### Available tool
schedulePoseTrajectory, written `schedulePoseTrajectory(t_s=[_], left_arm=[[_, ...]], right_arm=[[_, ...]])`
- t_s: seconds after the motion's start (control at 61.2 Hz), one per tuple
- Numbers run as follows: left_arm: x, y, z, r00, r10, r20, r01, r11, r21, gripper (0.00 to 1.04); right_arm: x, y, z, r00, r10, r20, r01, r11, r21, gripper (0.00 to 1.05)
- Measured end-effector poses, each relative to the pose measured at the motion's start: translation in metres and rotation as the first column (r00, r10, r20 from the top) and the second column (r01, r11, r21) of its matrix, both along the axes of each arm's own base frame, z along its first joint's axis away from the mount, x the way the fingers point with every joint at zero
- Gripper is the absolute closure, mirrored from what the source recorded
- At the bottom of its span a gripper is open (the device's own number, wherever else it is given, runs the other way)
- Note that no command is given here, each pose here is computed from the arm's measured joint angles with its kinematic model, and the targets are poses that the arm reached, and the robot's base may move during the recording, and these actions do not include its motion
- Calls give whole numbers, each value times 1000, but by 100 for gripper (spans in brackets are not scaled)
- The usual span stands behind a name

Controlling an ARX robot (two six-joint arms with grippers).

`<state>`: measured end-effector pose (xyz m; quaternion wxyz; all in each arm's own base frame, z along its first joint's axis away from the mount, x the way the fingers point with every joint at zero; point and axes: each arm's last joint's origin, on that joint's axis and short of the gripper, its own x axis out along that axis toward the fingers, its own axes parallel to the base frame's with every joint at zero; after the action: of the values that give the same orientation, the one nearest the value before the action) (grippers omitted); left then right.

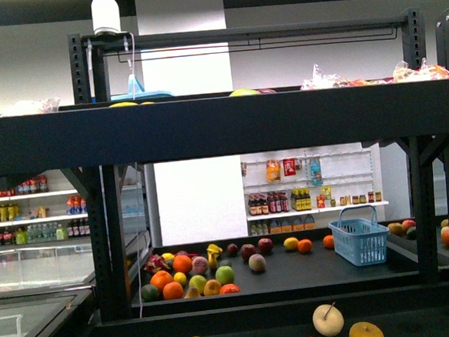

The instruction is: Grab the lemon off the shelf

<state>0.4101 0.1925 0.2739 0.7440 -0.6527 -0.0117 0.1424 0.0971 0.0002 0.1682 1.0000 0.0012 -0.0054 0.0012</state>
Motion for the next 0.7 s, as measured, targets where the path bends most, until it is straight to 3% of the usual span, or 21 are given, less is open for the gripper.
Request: schedulePoseTrajectory(t_s=[0.229,0.703], left_arm=[[-7,6,-14,999,3,-32,-3,1000,-3,92],[-18,11,-14,997,-52,-52,55,996,63,15]], right_arm=[[0,0,0,1000,0,0,0,1000,0,7],[0,0,0,1000,0,0,0,1000,0,7]])
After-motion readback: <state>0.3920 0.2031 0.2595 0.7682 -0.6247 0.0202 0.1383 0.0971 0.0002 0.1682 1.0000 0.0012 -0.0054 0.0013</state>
